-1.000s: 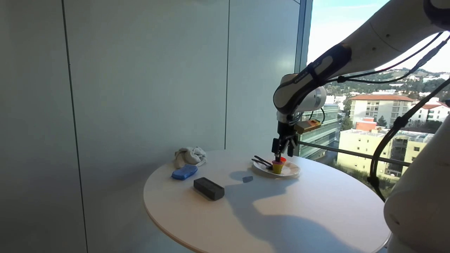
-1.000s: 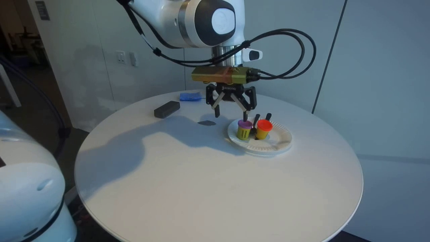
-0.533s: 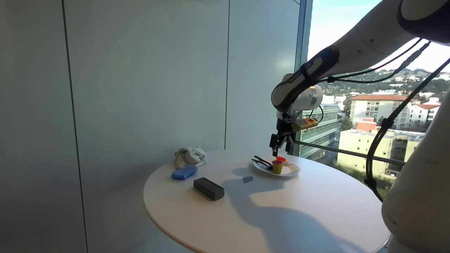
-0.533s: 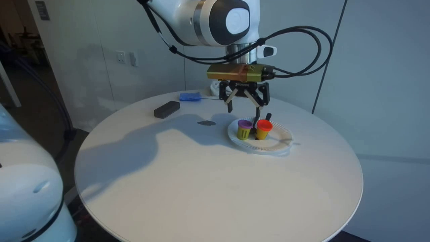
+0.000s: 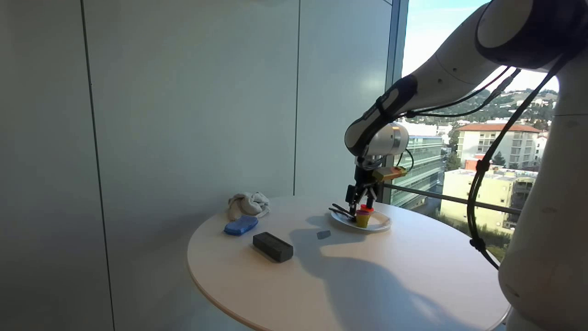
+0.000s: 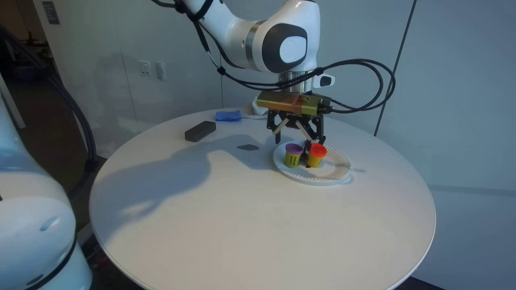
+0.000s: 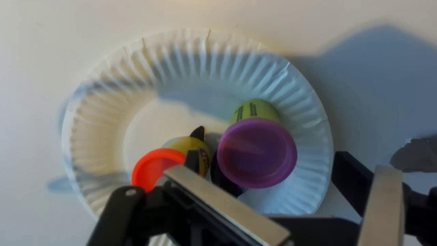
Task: Take all the things off of the plate
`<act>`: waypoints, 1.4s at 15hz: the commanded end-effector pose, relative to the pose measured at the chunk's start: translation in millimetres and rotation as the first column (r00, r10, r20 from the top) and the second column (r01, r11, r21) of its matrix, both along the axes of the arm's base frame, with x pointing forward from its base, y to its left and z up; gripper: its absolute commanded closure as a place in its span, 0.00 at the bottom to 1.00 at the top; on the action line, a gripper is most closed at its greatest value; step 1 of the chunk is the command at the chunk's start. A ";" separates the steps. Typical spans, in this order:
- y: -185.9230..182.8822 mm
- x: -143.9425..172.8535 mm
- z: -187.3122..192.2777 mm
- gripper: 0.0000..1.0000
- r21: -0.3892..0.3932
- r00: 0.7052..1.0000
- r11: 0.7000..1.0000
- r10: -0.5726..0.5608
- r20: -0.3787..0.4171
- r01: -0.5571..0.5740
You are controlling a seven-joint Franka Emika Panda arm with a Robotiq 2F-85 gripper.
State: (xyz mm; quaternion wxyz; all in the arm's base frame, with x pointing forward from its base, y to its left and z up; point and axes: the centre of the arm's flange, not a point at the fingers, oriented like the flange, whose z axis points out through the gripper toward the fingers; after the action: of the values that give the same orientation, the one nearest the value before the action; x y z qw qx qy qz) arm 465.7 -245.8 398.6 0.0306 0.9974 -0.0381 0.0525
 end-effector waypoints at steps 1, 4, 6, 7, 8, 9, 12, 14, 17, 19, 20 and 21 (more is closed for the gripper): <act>-9.8 16.1 -4.5 0.00 0.015 1.000 1.000 0.003 -0.009 -0.003; -9.2 20.4 -9.0 0.00 0.023 1.000 1.000 -0.003 -0.017 0.003; -9.0 19.6 -7.2 0.00 0.013 1.000 1.000 -0.010 -0.010 0.010; -8.7 18.4 -5.0 0.00 0.004 1.000 1.000 -0.011 -0.010 0.011; -8.7 15.1 0.2 0.00 -0.017 1.000 1.000 -0.018 -0.013 0.017; -10.0 12.0 6.4 0.00 -0.033 1.000 0.999 -0.022 -0.012 0.021; -14.6 3.5 22.7 0.00 -0.060 0.998 0.997 -0.047 -0.036 0.045; -11.9 -0.2 27.5 0.00 -0.048 0.996 0.998 -0.053 -0.074 0.050; 5.5 4.1 23.9 0.00 0.020 0.985 0.999 -0.023 -0.169 0.027; 21.5 11.0 24.7 0.00 0.065 0.978 0.997 -0.026 -0.205 0.040; 29.0 16.4 26.8 0.00 0.072 0.976 0.995 -0.054 -0.210 0.070; 34.1 23.3 29.2 0.00 0.077 0.972 0.990 -0.102 -0.213 0.121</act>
State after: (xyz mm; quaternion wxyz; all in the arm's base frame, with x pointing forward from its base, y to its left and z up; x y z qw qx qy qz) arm 468.8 -225.8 411.2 0.0071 0.9975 -0.0507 -0.0496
